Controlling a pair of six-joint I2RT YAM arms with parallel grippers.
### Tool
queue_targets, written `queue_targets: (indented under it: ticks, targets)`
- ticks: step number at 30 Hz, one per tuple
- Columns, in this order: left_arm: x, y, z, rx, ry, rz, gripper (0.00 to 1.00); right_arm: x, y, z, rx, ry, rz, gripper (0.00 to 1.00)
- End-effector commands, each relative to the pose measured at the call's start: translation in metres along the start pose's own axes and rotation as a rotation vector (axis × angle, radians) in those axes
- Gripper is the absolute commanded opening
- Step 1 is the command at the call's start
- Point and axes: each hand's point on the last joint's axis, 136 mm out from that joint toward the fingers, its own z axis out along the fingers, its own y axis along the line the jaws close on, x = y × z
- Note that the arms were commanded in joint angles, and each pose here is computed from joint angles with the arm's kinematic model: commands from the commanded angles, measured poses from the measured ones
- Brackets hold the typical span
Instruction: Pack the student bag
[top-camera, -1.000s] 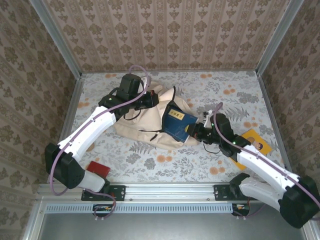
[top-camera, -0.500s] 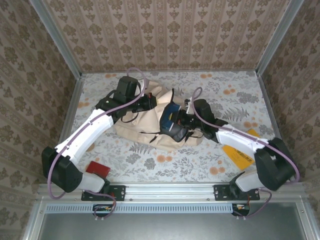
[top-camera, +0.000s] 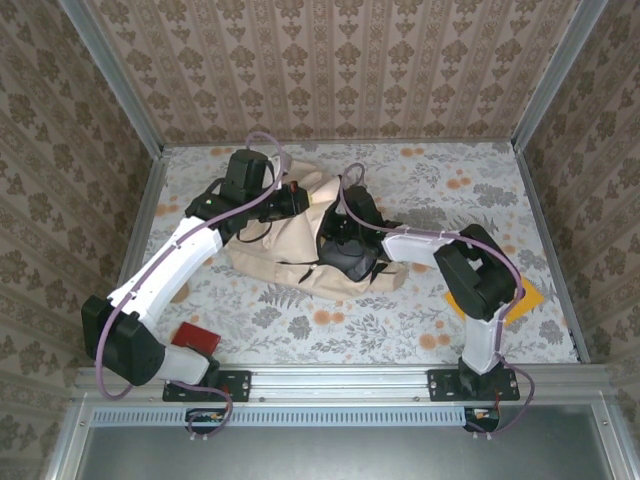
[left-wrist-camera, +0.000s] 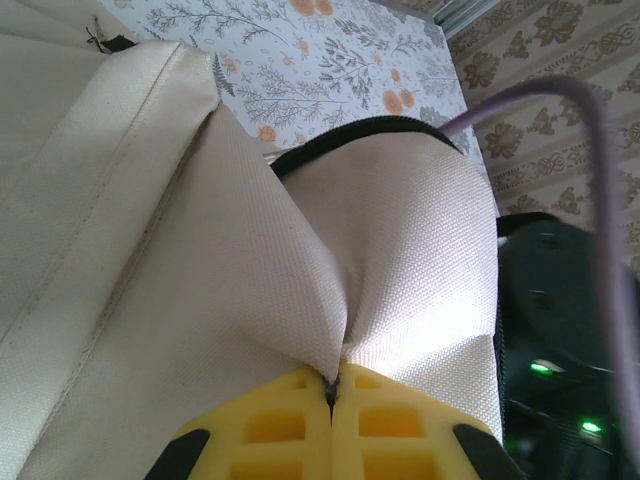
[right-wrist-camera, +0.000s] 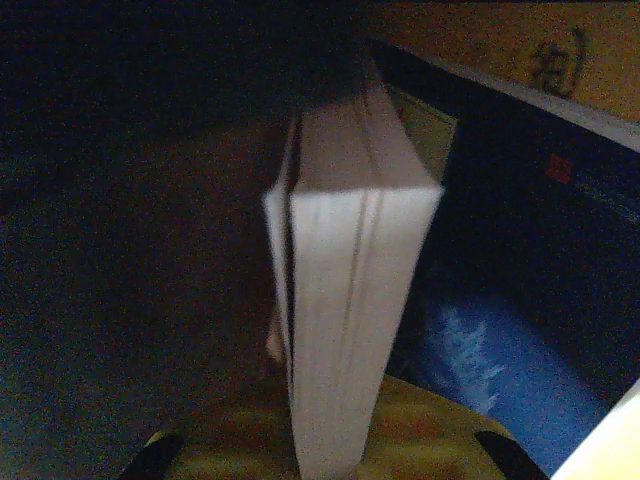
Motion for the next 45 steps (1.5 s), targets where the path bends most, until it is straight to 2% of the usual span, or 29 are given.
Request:
queue_targets:
  ticks: [1, 2, 5, 9, 16, 21, 25, 29, 34, 39, 40, 41, 42, 44, 45]
  targets:
    - [-0.018, -0.020, -0.017, 0.084, -0.077, 0.011, 0.00, -0.018, 0.013, 0.006, -0.032, -0.077, 0.017, 0.24]
    - [-0.019, -0.017, -0.017, 0.079, -0.077, 0.004, 0.00, -0.018, 0.009, 0.004, -0.009, -0.082, 0.018, 0.35]
    - [-0.019, -0.014, -0.016, 0.076, -0.077, -0.006, 0.00, -0.019, 0.000, -0.010, 0.052, -0.110, 0.011, 0.54]
    - [-0.019, -0.009, -0.016, 0.071, -0.075, -0.014, 0.00, -0.020, -0.008, -0.044, 0.112, -0.155, 0.001, 0.70]
    - [-0.012, -0.002, -0.014, 0.063, -0.057, -0.012, 0.00, -0.017, -0.033, -0.124, 0.242, -0.202, -0.006, 0.74]
    - [-0.002, 0.005, -0.008, 0.051, -0.024, -0.015, 0.00, -0.027, -0.068, -0.197, 0.545, -0.227, -0.059, 0.76]
    - [0.013, 0.015, 0.003, 0.012, 0.017, -0.006, 0.00, -0.045, -0.110, -0.254, 0.737, -0.281, -0.029, 0.85]
    - [0.032, 0.020, 0.015, -0.069, 0.093, 0.066, 0.00, -0.054, -0.152, -0.312, 0.964, -0.334, 0.006, 0.90]
    - [0.062, 0.025, 0.029, -0.157, 0.206, 0.165, 0.00, -0.053, -0.199, -0.353, 1.135, -0.356, 0.113, 0.93]
    - [0.089, 0.022, 0.045, -0.183, 0.306, 0.226, 0.00, -0.048, -0.236, -0.376, 1.213, -0.371, 0.232, 0.94]
    - [0.092, 0.022, 0.047, -0.193, 0.321, 0.238, 0.04, -0.048, -0.242, -0.381, 1.225, -0.380, 0.252, 0.94]
    - [0.094, 0.022, 0.049, -0.205, 0.332, 0.248, 0.12, -0.047, -0.247, -0.384, 1.234, -0.383, 0.274, 0.94]
    - [0.096, 0.021, 0.051, -0.214, 0.340, 0.256, 0.22, -0.046, -0.251, -0.387, 1.240, -0.387, 0.293, 0.94]
    - [0.095, 0.019, 0.054, -0.222, 0.338, 0.260, 0.48, -0.043, -0.260, -0.388, 1.238, -0.389, 0.322, 0.95]
    - [0.094, 0.017, 0.055, -0.219, 0.335, 0.260, 0.56, -0.042, -0.264, -0.387, 1.234, -0.385, 0.330, 0.95]
